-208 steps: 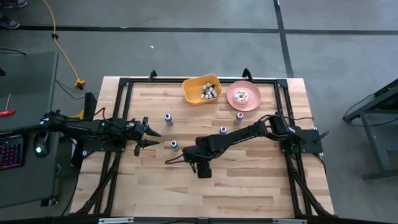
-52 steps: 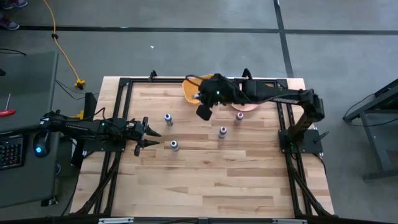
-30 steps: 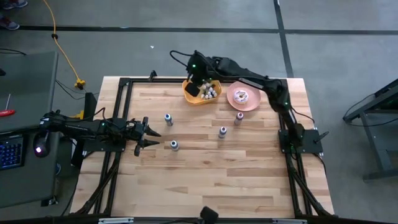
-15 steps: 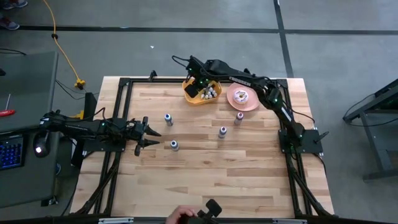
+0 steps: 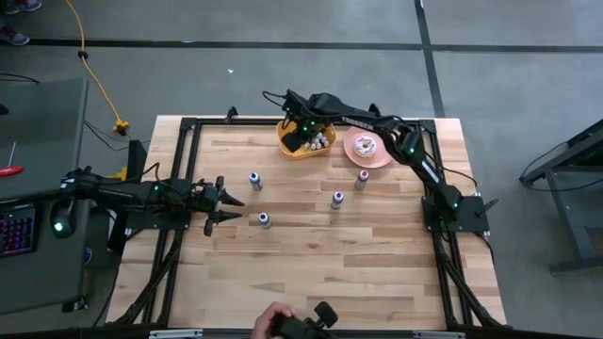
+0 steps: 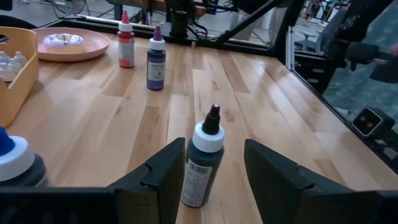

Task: Pick & Place food coloring
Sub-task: Put the small orange food coloring bottle into the yellow bin

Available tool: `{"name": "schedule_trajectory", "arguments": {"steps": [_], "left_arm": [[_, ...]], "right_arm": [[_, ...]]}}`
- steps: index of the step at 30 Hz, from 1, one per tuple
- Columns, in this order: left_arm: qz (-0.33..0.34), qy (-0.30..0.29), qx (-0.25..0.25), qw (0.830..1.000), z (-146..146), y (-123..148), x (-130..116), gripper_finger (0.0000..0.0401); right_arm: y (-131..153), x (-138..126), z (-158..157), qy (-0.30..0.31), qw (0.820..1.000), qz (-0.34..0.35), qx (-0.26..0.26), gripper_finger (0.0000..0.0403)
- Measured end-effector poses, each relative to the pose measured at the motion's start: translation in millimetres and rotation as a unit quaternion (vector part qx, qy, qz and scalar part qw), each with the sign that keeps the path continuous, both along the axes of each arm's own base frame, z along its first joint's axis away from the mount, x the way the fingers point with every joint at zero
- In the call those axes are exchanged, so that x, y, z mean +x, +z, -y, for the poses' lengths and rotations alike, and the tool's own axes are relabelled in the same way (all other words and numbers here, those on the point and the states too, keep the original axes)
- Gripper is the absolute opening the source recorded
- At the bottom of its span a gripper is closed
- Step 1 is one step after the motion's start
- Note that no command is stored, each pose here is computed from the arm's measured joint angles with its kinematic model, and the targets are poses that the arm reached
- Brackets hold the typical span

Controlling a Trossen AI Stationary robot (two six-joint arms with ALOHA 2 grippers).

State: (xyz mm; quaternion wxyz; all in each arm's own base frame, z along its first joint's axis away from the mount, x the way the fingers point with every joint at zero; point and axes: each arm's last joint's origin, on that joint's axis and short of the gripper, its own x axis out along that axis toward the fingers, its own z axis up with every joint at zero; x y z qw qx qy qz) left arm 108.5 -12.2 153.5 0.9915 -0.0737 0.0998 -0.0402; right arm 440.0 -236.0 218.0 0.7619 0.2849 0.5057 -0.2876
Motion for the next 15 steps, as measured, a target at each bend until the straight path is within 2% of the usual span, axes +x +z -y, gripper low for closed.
{"name": "schedule_trajectory", "arguments": {"steps": [15], "left_arm": [[0.0, -0.002, 0.0, 1.0, 0.1, -0.1, 0.0, 0.0163]], "right_arm": [[-8.7, -5.4, 2.3, -0.002, 1.0, -0.022, 0.021, 0.005]]}}
